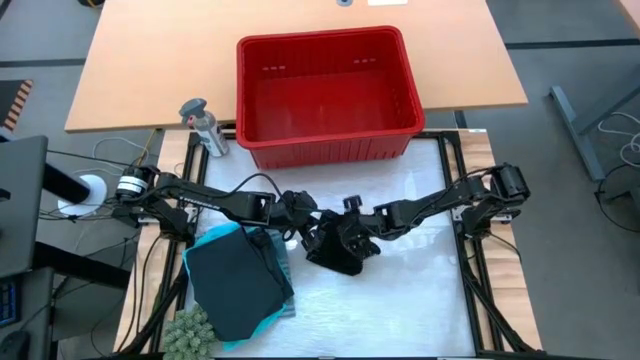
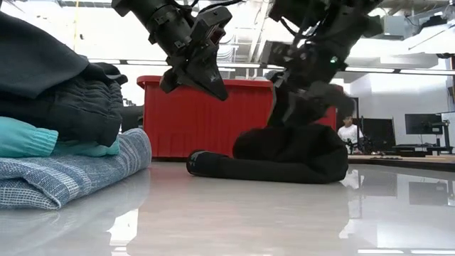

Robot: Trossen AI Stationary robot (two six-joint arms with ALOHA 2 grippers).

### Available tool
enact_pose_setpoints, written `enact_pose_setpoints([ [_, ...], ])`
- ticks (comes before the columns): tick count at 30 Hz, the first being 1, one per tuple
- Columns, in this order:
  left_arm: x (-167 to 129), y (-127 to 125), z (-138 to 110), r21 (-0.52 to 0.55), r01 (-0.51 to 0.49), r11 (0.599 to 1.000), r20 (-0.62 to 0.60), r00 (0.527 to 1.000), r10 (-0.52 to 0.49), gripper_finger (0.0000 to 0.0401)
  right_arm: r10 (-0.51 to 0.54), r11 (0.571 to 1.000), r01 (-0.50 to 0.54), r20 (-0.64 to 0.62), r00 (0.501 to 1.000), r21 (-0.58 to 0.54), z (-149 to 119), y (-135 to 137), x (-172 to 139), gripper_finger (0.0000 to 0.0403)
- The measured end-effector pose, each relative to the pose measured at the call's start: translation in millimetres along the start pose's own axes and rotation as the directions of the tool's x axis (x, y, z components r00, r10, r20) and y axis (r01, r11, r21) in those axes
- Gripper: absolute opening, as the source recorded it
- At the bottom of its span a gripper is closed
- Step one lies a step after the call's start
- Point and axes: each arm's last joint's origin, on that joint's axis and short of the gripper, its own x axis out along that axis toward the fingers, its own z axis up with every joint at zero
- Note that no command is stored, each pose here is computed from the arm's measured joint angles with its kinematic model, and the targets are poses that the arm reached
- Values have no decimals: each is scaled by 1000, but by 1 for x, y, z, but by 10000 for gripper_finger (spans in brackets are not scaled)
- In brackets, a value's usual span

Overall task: Fold Laundry from Bin
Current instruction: Fold the black boxer from the red organizer bin

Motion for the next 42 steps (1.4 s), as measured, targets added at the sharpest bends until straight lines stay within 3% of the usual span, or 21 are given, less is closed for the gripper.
enact_pose_setpoints([
  [4,0,0,-1,-4,-2,1000,-8,1000,2,0,-152,987,154,-37,988,46,0,-30,1,207],
  [7,0,0,-1,-14,1,1000,-10,1000,-1,0,-203,972,205,-28,979,112,4,-55,-5,207],
  [9,0,0,-1,-15,1,1000,-11,1000,-1,0,-204,964,203,-10,979,173,8,-70,-11,207],
  [11,0,0,-1,-15,1,1000,-11,1000,-1,0,-137,968,130,15,990,216,10,-75,-16,207],
  [14,0,0,-2,-16,-3,1000,-20,1000,3,0,62,964,-63,12,998,257,9,-69,-20,207],
  [18,-2,-2,-8,-29,-38,999,-38,999,37,0,316,851,-278,-12,949,446,3,-45,-25,207],
  [20,-3,-5,-11,-20,-60,998,-27,998,59,0,360,822,-302,-30,933,484,3,-29,-26,207],
  [26,-6,-11,-16,5,-69,998,-23,997,69,0,323,842,-270,-35,946,468,17,12,-39,207],
  [30,-6,-13,-17,18,-64,998,-24,998,65,0,215,878,-190,-8,977,439,23,26,-42,207],
  [34,-6,-13,-17,24,-63,998,-22,998,63,0,101,888,-82,-18,995,453,20,25,-38,207],
  [42,-6,-13,-17,52,-49,997,-33,998,50,0,114,874,-93,-16,993,476,8,24,-26,207],
])
